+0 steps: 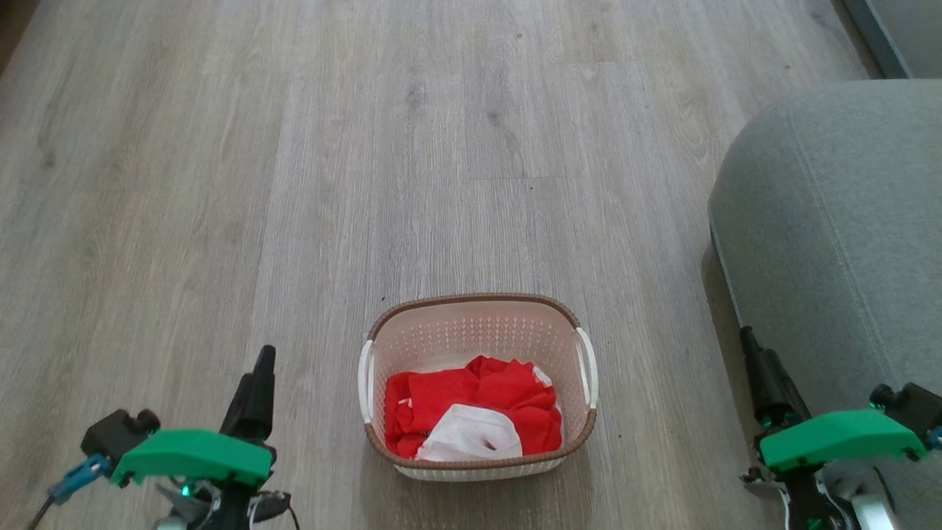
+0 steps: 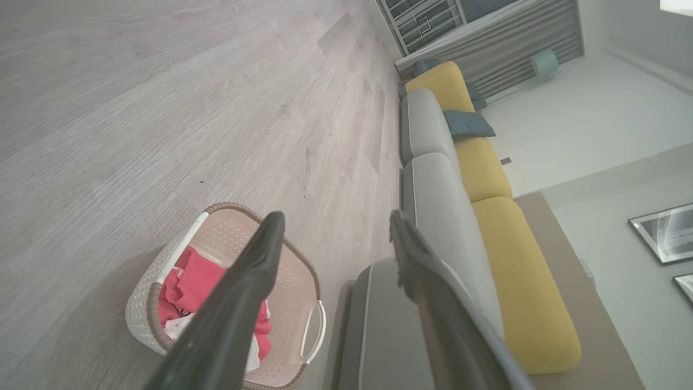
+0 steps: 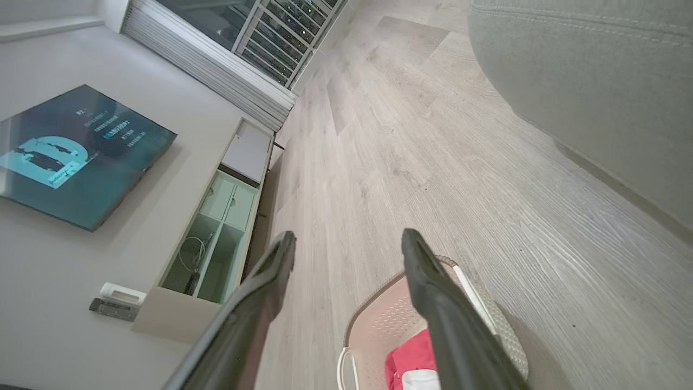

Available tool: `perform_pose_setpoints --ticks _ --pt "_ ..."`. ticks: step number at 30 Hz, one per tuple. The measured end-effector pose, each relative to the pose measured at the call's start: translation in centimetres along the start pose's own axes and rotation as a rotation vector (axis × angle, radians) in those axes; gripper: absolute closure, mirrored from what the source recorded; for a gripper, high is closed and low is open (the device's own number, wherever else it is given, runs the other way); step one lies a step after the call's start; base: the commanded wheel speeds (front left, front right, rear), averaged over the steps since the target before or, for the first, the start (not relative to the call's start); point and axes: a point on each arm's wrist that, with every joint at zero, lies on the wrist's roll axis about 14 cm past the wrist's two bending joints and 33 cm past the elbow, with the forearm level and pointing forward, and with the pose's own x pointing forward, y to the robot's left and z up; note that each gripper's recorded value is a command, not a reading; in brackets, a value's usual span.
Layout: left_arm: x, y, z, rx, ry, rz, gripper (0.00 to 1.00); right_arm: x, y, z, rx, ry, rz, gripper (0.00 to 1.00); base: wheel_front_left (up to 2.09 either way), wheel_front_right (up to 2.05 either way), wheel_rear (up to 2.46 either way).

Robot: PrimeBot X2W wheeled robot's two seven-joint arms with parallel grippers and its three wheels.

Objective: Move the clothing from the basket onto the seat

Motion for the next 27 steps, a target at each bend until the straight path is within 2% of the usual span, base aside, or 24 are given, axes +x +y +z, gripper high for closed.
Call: perform_pose_setpoints --ticks 12,27 --pt "0.0 -0.9 0.0 0.203 -0.019 -0.02 0.0 0.1 0.4 0.0 -0.185 -0.003 0.02 0.0 0.0 0.0 0.0" --pt "0.0 -2.1 0.3 0.404 -0.057 -0.05 0.0 0.2 0.8 -0.3 -0.362 -0.002 0.043 0.0 0.0 0.0 0.0"
